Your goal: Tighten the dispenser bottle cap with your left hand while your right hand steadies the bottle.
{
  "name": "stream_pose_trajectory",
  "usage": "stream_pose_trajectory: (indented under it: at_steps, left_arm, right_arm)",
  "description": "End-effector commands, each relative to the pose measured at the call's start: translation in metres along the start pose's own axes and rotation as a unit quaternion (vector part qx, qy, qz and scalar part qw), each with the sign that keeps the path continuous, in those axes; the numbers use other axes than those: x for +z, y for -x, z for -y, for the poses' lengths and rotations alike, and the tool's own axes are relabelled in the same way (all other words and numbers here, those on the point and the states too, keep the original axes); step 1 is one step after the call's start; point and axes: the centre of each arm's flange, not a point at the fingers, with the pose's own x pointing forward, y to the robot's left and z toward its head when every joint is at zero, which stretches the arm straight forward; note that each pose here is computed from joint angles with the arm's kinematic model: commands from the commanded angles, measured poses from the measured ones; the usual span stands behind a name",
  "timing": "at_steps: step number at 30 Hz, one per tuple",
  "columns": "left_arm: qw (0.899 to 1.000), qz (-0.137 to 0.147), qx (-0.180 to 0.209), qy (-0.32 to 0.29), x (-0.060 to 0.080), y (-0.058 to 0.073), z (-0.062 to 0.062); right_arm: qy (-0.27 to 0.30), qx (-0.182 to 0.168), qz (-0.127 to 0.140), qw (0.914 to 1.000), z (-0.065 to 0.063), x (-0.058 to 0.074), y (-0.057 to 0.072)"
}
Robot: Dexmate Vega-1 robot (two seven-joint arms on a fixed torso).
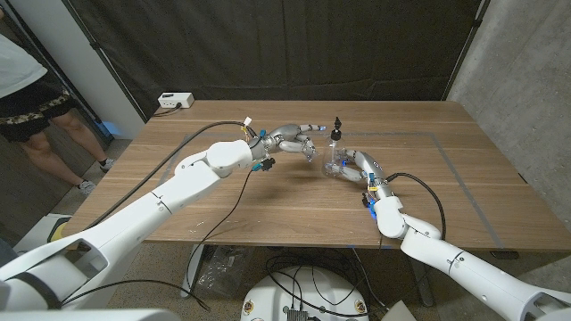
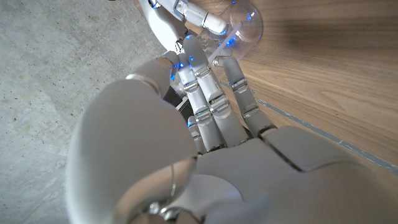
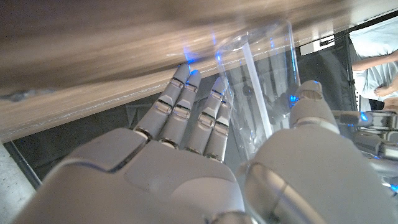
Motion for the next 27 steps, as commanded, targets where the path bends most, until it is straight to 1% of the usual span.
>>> stream_pose_trajectory:
  at_steps: [1, 9, 15, 20, 27]
  left_arm:
    - [0.999, 0.015, 0.001, 0.04, -0.006, 0.019, 0.012]
    - [0.998, 0.02, -0.001, 0.052, -0.008, 0.022, 0.019]
    - [0.998, 0.024, -0.003, 0.051, -0.008, 0.02, 0.019]
    - [0.998, 0.025, -0.009, 0.05, -0.007, 0.016, 0.019]
    - [0.998, 0.025, -0.022, 0.05, -0.007, 0.007, 0.019]
  right_arm:
    - [0.001, 0.004, 0.007, 1.0, -0.001, 0.003, -0.004]
    - [0.002, 0.009, 0.01, 0.9999, -0.003, 0.004, -0.004]
    - [0.004, 0.01, 0.011, 0.9999, -0.003, 0.004, -0.004]
    - [0.004, 0.008, 0.009, 0.9999, -0.002, 0.003, -0.004]
    - [0.002, 0.007, 0.007, 1.0, -0.001, 0.002, -0.004]
